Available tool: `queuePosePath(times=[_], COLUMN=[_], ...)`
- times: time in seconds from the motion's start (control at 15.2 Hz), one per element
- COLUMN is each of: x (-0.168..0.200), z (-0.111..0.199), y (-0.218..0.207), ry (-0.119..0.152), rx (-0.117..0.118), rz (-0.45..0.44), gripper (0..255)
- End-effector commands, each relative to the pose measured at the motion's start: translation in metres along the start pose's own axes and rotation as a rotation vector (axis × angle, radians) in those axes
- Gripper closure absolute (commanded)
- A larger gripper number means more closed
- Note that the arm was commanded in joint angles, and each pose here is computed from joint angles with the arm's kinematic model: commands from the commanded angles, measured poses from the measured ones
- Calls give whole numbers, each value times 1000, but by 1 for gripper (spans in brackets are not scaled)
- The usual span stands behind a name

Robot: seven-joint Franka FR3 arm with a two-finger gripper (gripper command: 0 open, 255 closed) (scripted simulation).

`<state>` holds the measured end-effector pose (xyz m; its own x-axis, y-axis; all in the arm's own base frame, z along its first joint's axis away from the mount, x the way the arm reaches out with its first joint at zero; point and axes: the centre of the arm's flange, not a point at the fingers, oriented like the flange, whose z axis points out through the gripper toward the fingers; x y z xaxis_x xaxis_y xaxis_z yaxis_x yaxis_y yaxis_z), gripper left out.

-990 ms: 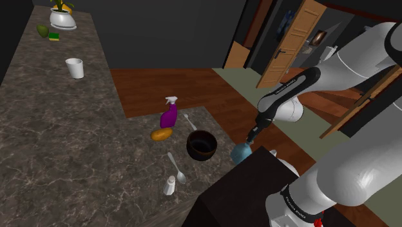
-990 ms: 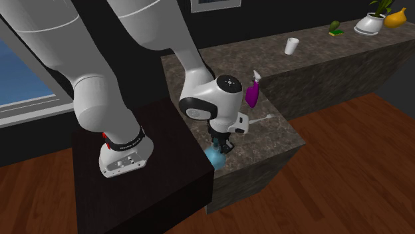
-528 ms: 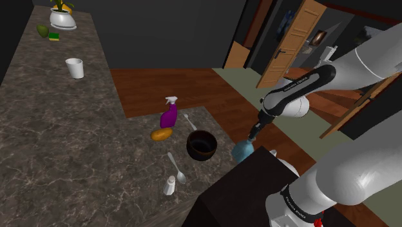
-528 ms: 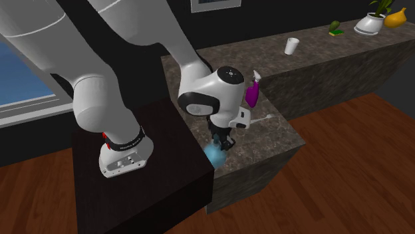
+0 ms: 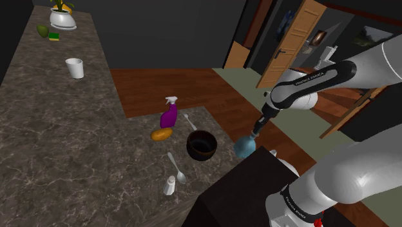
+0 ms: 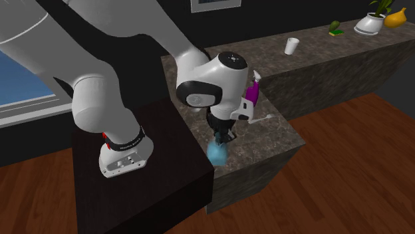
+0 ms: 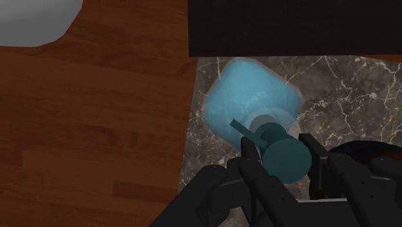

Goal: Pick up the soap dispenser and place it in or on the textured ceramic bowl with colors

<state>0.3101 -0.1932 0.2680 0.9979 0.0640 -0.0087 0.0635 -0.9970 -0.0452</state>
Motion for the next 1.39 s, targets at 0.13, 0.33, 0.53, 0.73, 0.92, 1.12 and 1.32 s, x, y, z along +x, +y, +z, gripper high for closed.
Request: queuePosePath(times=[0.13,0.33,0.53,0.73,0.92,1.12,1.32], x=[-1,-1,-1,-1,-1,-1,-2], z=[-22,-38,-54,-69,-85,-101,-117], y=[-2,-2,-3,-4,-4,-5,-6], ry=[-1,-1,-1,-1,-1,-1,-1], rx=[0,0,0,0,0,0,0], rz=[0,0,0,0,0,0,0], gripper=[255,255,255,255,255,255,255])
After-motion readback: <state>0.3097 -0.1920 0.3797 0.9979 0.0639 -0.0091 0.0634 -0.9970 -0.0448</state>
